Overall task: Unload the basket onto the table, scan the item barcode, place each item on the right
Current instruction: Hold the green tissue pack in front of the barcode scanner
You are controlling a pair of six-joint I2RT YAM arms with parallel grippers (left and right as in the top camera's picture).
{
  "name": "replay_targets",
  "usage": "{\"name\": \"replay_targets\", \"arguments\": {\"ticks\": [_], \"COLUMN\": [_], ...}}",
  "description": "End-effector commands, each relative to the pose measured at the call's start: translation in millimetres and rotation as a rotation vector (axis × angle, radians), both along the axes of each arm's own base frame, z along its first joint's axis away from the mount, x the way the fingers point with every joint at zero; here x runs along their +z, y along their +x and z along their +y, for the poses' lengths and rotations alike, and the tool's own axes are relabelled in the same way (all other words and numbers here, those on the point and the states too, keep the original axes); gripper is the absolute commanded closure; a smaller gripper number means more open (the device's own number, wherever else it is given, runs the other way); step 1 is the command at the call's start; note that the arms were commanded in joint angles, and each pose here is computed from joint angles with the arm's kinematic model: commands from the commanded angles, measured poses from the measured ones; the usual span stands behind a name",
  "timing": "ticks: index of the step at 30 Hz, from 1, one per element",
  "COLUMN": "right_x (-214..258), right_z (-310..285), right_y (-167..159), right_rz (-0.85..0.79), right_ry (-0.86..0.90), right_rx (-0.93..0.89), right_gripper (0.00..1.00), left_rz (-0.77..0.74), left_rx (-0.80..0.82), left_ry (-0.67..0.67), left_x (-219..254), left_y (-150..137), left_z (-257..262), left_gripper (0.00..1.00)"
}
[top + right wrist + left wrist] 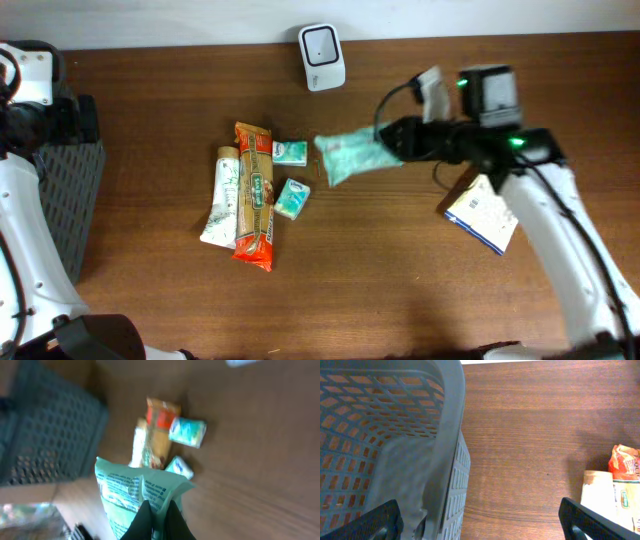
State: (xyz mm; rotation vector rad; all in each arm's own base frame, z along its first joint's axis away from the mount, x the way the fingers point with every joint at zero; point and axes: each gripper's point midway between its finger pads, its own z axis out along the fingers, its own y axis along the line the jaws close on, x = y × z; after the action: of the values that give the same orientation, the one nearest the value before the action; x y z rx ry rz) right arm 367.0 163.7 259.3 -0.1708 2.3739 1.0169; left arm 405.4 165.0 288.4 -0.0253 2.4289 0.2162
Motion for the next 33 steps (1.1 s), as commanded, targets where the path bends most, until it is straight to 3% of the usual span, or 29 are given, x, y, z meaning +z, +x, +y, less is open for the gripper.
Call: {"name": "replay_targets", "arguments": {"ticks": [1, 5, 8, 11, 14, 18, 21, 26, 30, 33], "right_x": [32, 33, 28, 53, 95, 123, 110, 43, -14, -32], "right_z": [-7, -8, -12, -4, 3, 15, 38, 65, 89, 93], "right_y": [-8, -3, 7, 19, 59, 144, 207, 268, 286, 291], "right_rz": [-0.079, -0.104, -0.124, -0.191, -0.354, -0.693, -0.93, -1.118, -1.176, -1.179], "right_ry": [0.019, -0.003, -0.185, -0.344, -0.542, -0.926, -1.182, -1.518, -1.506, -1.5], "right_rx": [0.0, -0.017, -0.14, -0.189, -0.258, -0.372, -0.323, -0.172, -0.051, -0.035], "right_gripper": [0.96, 0.96, 0.96, 0.96, 0.96, 0.96, 0.96, 0.96, 0.96, 0.96], "left_rz": [-0.005, -0.005, -0.005, -0.005, -0.005, -0.005, -0.005, -0.005, -0.005, -0.005], "left_rx": [-0.012, -0.012, -0.012, -0.01, -0.01, -0.01, -0.01, -0.01, -0.011, -0.01], "left_ry": [0.007, 0.007, 0.008, 0.007, 0.007, 0.007, 0.007, 0.007, 0.008, 0.007], "left_x": [2, 2, 2, 2, 2, 2, 2, 2, 2, 2], "left_y": [0, 0, 0, 0, 0, 0, 0, 0, 0, 0], "left_z": [1, 1, 1, 2, 2, 2, 2, 2, 2, 2], "left_gripper": [0.01, 0.01, 0.01, 0.01, 0.01, 0.01, 0.01, 0.01, 0.01, 0.01]}}
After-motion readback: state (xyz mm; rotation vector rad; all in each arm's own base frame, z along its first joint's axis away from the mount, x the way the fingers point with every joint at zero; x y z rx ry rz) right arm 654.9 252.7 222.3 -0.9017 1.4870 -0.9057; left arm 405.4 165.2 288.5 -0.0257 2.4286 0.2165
